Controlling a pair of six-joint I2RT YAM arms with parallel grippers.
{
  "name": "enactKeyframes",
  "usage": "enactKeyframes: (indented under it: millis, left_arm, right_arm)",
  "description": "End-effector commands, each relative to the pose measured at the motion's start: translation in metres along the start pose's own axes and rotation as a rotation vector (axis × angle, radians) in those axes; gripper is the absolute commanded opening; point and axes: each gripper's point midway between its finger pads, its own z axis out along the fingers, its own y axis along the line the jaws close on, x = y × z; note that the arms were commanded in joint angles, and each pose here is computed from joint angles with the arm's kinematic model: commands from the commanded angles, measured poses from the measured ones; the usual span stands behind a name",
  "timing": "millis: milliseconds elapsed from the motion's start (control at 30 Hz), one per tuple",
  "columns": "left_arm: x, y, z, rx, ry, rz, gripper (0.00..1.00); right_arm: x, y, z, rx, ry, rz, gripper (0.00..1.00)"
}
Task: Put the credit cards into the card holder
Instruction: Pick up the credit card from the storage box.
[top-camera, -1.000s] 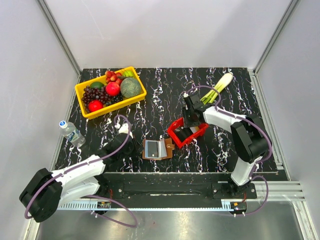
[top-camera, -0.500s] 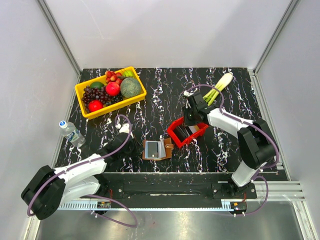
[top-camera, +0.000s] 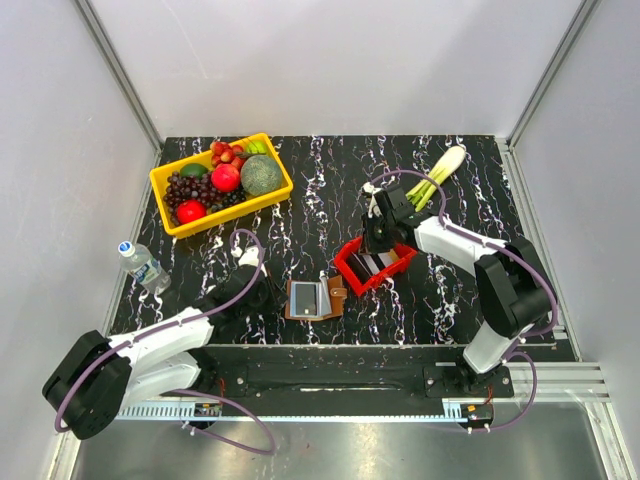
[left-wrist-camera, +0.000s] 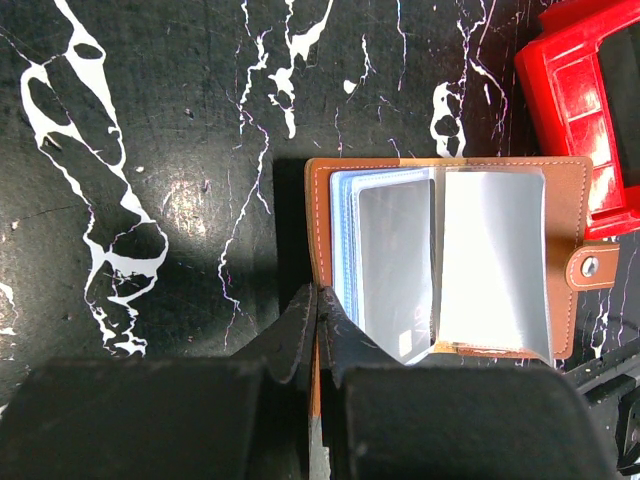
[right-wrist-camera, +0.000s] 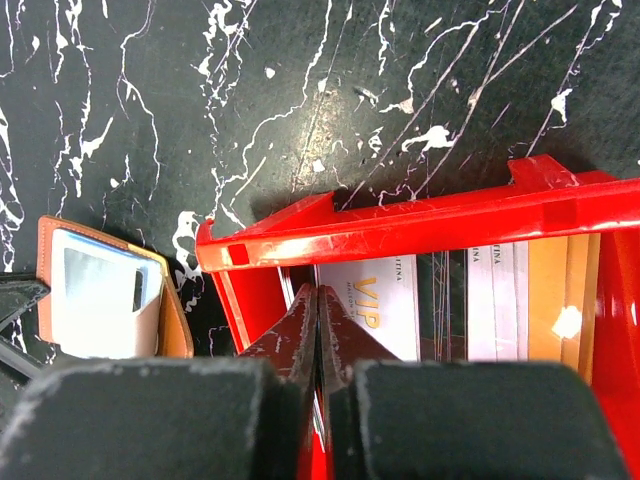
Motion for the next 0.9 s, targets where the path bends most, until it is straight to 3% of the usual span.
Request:
enactKeyframes:
  millis: [0, 167, 267, 600, 867]
  left_arm:
    - [-0.017, -0.019, -0.001, 0.063, -0.045, 0.004, 0.00]
    - [-0.017, -0.018, -0.001, 0.059, -0.044, 0.003, 0.00]
    - [-0.017, -0.017, 0.000, 0.056, -0.045, 0.001, 0.00]
    - [-0.018, -0.018, 0.000, 0.061, -0.044, 0.002, 0.00]
    - [-0.017, -0.019, 0.000, 0.070, -0.041, 0.000, 0.00]
  right_arm:
    - [0.002, 0.002, 0.002, -0.012, 0.026, -0.023, 0.06]
    - [0.006, -0.001, 0.005, -0.001, 0.045, -0.028, 0.08]
    - [0.002, -0.002, 0.002, 0.023, 0.026, -0.041, 0.00]
    - [-0.060, -0.001, -0.071, 0.189, -0.299, -0.130, 0.00]
    - [-0.039, 0.004, -0.049, 0.323, -0.234, -0.234, 0.00]
